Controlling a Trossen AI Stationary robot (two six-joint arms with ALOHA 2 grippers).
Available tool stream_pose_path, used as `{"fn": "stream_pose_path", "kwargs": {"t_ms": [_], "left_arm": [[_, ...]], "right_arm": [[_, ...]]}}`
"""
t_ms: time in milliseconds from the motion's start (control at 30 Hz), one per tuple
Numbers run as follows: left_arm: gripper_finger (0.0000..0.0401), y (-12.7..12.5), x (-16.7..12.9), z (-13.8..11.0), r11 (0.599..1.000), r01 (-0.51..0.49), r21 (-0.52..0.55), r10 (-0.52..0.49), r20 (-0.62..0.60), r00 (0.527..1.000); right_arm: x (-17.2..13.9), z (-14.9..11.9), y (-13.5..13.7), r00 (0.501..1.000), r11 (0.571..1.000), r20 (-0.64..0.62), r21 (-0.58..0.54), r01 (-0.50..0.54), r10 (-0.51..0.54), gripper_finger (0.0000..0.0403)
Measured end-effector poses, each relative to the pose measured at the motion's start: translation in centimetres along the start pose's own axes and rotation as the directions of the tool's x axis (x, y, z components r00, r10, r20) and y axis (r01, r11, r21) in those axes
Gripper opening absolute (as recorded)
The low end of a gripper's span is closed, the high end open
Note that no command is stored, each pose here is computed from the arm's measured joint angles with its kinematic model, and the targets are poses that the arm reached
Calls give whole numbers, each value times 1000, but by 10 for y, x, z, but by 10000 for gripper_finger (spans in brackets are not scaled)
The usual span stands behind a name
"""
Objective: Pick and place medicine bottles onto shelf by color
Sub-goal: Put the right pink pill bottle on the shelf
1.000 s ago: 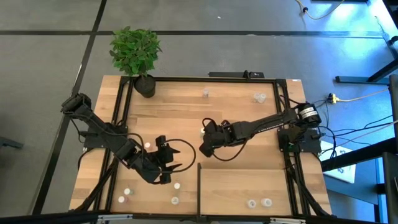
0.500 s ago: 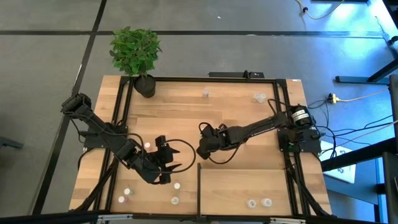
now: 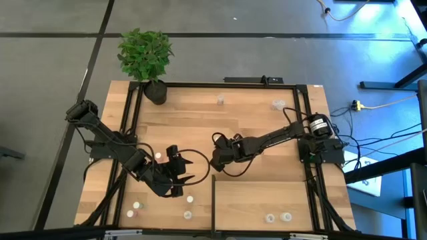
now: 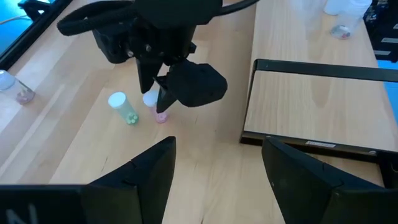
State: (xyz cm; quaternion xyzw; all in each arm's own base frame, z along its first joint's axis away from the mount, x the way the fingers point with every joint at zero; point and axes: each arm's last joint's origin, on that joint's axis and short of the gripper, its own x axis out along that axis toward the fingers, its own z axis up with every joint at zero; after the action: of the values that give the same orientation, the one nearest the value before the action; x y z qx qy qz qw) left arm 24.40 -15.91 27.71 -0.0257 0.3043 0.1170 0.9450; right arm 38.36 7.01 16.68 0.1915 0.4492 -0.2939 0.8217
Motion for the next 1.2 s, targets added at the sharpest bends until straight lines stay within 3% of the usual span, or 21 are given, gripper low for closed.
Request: {"fn": "stream_pose_path", "kwargs": {"t_ms": [267, 833, 1200], "left_arm": [[232, 0, 0, 0, 1000, 0, 0, 0, 0, 1000], [232, 0, 0, 0, 1000, 0, 0, 0, 0, 1000], [232, 0, 0, 0, 1000, 1, 0, -1, 0, 1000]], "right_arm": [[1, 0, 0, 1000, 1000, 0, -27, 0, 0, 220], [1, 0, 0, 1000, 999, -1, -37, -1, 1, 123], [-11, -7, 13, 999, 980, -11, -195, -33, 31, 120]]}}
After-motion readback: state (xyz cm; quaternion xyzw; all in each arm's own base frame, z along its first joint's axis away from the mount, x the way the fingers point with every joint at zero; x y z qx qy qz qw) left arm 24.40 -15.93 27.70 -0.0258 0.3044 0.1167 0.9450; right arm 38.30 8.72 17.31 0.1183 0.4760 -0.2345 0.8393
